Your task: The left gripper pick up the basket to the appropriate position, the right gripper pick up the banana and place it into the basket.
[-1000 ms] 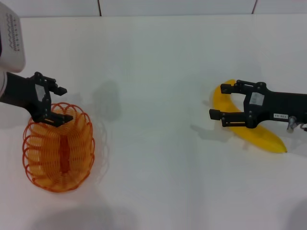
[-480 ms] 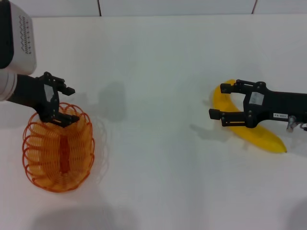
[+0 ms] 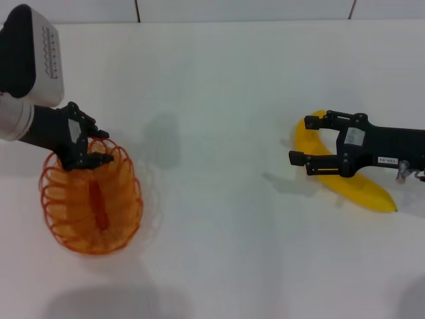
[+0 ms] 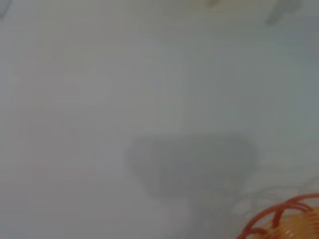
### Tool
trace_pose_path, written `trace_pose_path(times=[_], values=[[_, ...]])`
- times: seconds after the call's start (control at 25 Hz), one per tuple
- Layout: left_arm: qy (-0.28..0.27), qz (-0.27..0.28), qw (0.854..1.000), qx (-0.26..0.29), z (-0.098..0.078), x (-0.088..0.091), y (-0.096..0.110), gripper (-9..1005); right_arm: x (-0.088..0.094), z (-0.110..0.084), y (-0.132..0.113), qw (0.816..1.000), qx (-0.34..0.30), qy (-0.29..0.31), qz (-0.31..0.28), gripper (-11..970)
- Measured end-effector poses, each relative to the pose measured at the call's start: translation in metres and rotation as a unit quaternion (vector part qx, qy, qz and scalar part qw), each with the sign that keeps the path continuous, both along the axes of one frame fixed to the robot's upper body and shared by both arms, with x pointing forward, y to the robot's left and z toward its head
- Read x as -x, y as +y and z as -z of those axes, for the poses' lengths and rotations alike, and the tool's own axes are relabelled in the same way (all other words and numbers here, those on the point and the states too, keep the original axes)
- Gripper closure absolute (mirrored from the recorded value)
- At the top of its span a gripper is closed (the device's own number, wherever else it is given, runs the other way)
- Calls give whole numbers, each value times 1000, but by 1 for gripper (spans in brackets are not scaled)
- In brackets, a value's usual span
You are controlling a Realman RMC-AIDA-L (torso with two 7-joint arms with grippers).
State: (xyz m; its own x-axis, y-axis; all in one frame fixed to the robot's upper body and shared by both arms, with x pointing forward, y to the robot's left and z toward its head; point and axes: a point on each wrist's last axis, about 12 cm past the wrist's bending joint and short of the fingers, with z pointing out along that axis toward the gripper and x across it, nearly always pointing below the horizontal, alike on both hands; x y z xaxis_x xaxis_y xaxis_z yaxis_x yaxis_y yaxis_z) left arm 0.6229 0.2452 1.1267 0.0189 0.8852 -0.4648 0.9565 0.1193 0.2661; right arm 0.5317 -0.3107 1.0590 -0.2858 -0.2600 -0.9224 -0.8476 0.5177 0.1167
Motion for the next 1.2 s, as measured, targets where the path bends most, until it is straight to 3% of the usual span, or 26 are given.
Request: trace_pose_path(times=[0.28, 0.36, 0.96, 1.2], values=[[2, -7, 1000, 6, -2, -1, -2, 676, 1, 1, -1, 1000, 0, 1, 2, 71], [6, -14, 1000, 6, -3, -1, -1, 843, 2, 1, -2, 1000, 0, 2, 3, 71], [15, -42, 999, 28, -9, 2, 2, 887, 3, 2, -5, 1000, -2, 5, 9, 70], [31, -71, 993, 90, -21, 17, 11, 900, 5, 3, -7, 1000, -3, 6, 13, 71]])
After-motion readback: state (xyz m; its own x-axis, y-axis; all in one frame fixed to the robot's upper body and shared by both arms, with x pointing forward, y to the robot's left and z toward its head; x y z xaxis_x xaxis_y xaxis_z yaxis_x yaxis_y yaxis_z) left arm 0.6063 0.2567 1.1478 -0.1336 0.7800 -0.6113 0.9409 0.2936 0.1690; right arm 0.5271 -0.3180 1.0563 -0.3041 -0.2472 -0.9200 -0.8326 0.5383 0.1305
